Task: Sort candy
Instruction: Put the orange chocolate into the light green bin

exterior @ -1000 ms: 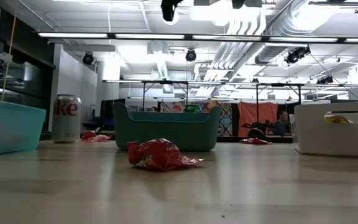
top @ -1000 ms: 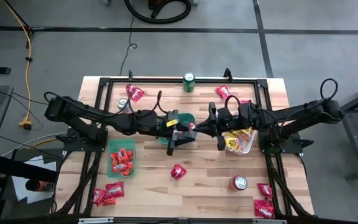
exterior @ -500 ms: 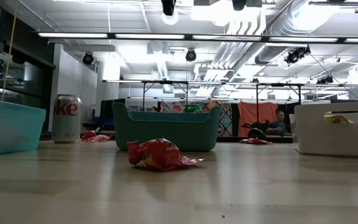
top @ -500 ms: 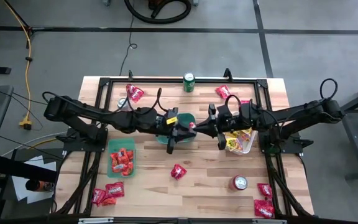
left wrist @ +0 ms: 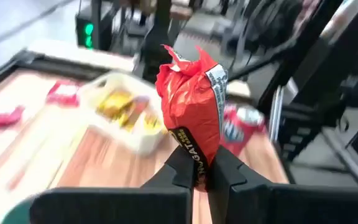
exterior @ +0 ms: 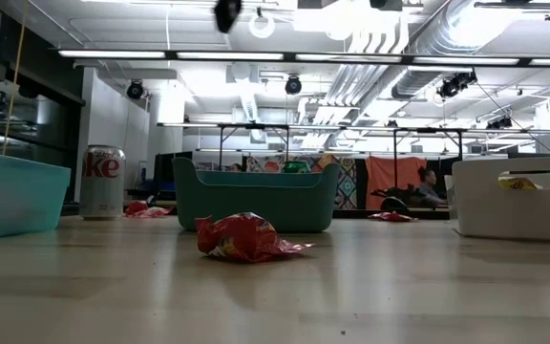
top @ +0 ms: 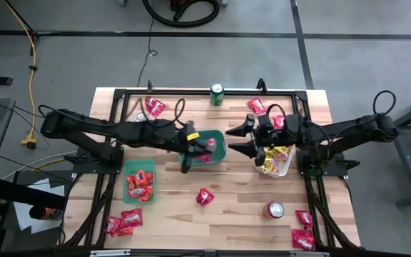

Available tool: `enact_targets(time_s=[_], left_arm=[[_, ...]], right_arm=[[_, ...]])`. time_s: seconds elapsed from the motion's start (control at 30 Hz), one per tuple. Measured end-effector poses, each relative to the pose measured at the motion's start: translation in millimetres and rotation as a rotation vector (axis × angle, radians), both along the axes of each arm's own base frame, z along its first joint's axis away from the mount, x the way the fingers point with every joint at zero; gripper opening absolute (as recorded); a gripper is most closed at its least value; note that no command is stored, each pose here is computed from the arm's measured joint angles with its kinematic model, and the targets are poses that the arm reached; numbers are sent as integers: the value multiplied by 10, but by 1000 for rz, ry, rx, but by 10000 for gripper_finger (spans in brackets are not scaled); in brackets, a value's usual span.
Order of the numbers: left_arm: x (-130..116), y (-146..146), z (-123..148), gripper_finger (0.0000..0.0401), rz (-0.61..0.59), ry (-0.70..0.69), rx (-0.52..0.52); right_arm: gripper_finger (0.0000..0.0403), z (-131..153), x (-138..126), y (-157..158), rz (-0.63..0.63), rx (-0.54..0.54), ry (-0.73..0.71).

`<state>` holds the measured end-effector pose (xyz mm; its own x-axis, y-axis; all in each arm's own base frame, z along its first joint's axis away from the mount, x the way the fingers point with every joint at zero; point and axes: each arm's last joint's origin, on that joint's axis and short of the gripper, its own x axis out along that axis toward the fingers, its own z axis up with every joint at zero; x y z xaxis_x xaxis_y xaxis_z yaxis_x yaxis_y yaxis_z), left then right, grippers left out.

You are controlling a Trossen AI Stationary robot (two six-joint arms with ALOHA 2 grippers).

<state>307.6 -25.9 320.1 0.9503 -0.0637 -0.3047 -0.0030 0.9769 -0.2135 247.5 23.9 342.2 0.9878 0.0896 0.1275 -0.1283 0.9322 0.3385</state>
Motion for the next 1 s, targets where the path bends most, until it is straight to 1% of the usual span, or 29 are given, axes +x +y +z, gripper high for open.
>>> enact_targets(time_s=[0.1,0.2,0.27,0.33,0.4,0.5,0.57,0.67,0.73,0.8,0.87,1.0], left_arm=[[-303,33,77,2,33,122,22],[-655,-16,137,1,87,217,18],[-871,-92,174,1,98,227,-6],[-1094,-174,146,1,106,243,-44],[-1289,-256,91,1,118,250,-94],[-1557,-361,-50,0,126,317,-162],[-1709,-415,-165,0,123,395,-194],[-1869,-478,-303,0,104,522,-201],[-1964,-491,-384,0,91,635,-177],[-2018,-495,-432,1,91,719,-159],[-2038,-485,-460,6,116,763,-151],[-2032,-478,-488,25,159,803,-168]], right_arm=[[280,38,-76,-21,-8,-12,6],[283,48,-109,-23,-6,-1,16],[282,32,-108,-15,1,26,34],[282,21,-98,-9,4,43,42],[282,-1,-86,-8,3,31,58],[282,-20,-66,-6,3,36,66],[282,-27,-51,-11,-10,56,67],[282,-51,-33,-12,-20,77,84],[282,-62,-27,-12,-20,94,93],[281,-69,-25,-12,-20,93,98],[281,-74,-25,-12,-21,93,104],[281,-81,-24,-12,-20,99,111]])
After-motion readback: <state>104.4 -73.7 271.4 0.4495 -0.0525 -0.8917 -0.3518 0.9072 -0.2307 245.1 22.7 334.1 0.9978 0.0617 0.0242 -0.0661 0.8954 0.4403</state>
